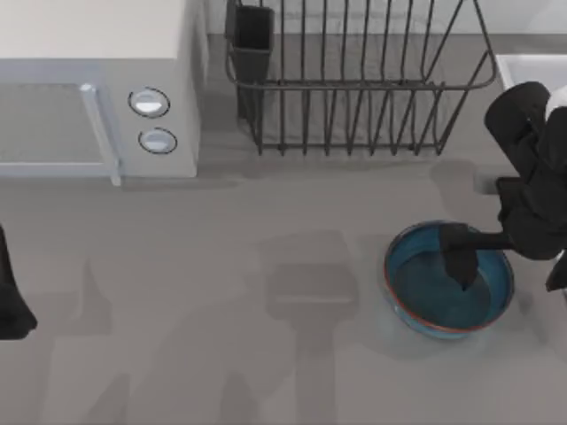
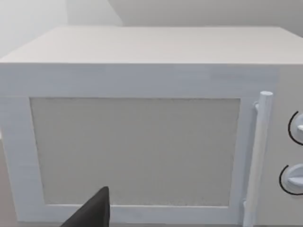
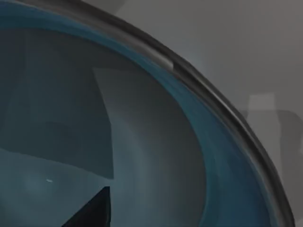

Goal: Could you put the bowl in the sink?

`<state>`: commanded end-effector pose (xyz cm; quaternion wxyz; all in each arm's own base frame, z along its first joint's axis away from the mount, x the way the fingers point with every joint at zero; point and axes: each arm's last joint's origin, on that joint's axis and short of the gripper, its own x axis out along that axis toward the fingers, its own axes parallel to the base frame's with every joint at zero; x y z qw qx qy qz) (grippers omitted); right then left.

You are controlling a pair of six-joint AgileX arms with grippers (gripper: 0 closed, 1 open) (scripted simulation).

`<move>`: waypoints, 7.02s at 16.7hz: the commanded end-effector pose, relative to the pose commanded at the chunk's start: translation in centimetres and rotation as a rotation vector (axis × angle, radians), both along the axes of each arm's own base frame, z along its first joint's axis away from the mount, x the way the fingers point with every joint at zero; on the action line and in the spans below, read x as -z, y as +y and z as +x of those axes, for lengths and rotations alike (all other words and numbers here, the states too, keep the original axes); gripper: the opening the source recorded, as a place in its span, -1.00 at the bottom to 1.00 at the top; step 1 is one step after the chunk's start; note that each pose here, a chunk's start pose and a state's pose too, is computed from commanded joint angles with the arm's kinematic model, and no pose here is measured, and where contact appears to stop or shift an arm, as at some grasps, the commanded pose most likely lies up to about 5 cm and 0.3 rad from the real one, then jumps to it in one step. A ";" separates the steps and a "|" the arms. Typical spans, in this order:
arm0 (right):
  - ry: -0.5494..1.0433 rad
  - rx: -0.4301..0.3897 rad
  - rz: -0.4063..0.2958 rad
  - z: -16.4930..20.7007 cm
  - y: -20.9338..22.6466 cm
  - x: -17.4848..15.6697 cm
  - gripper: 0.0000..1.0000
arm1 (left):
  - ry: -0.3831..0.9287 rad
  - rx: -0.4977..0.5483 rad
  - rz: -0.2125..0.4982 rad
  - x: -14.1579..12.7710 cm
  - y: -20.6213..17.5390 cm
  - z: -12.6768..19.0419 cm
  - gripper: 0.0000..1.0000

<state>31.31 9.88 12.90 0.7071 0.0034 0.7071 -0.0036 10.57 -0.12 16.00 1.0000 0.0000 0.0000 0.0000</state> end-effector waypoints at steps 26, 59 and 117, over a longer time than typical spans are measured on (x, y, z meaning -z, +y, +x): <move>-0.010 -0.001 0.002 1.0 0.4 -3.1 -1.00 | 0.000 0.000 0.000 0.0 0.0 0.0 1.00; -0.733 0.136 0.329 0.7 -15.0 -0.4 -1.00 | 0.000 0.000 0.000 0.0 0.0 0.0 1.00; -1.571 0.000 -0.015 -4.6 -23.5 7.0 1.00 | 0.000 0.000 0.000 0.0 0.0 0.0 1.00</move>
